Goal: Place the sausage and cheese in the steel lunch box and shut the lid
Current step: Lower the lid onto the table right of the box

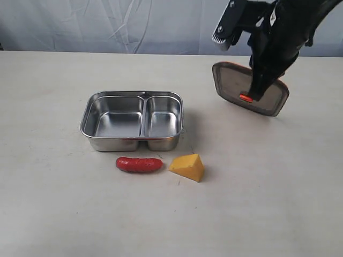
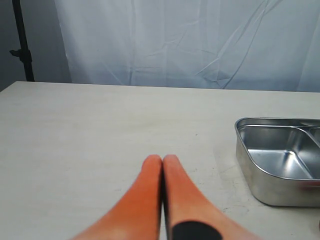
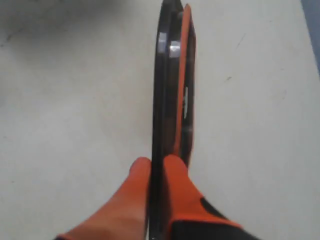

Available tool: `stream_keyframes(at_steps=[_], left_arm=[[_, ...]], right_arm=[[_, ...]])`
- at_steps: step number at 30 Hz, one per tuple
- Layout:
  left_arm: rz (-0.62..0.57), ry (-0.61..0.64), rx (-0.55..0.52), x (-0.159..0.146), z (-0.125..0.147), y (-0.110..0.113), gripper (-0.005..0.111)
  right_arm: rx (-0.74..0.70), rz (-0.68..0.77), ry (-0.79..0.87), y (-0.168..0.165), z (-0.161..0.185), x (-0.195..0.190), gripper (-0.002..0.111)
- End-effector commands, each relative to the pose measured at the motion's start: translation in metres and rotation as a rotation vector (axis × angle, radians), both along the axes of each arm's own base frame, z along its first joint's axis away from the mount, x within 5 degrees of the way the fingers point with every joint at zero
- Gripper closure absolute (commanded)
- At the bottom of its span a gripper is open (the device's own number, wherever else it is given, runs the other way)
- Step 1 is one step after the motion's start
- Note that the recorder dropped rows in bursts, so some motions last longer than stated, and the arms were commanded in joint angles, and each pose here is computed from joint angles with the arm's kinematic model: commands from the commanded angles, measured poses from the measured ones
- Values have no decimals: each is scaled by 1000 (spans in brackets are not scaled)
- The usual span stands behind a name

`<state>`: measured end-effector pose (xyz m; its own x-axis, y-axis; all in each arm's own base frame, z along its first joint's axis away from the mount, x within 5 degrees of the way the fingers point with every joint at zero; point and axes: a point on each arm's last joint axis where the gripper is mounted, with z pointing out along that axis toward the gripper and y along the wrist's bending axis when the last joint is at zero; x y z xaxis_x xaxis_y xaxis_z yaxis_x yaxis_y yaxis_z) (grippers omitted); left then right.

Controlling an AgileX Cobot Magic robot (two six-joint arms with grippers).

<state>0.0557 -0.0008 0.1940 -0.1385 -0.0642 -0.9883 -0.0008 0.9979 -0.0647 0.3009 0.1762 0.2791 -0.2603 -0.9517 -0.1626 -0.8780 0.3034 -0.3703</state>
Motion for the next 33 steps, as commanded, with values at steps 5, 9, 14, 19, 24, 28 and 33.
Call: stream_keyframes(at_steps=[5,9,14,19,24,28,33], left_arm=[[5,-9,1,0,-1,0,107],[5,-9,1,0,-1,0,107],[5,-9,1,0,-1,0,107],[5,-9,1,0,-1,0,107],[5,-9,7,0,-1,0,107],[6,-9,20,0,-1,1,107],[7,-9,29,0,-1,1,107]], right_arm=[[6,-9,137,10,-52,-28,109],[21,11,171,14,-73,-41,109],[53,16,205,22,-98,-48,109],[93,-4,205,32,-115,-44,109],[116,-28,229,36,-127,-42,109],[107,-30,240,37,-132,-42,100],[105,-30,242,37,-132,-42,74]])
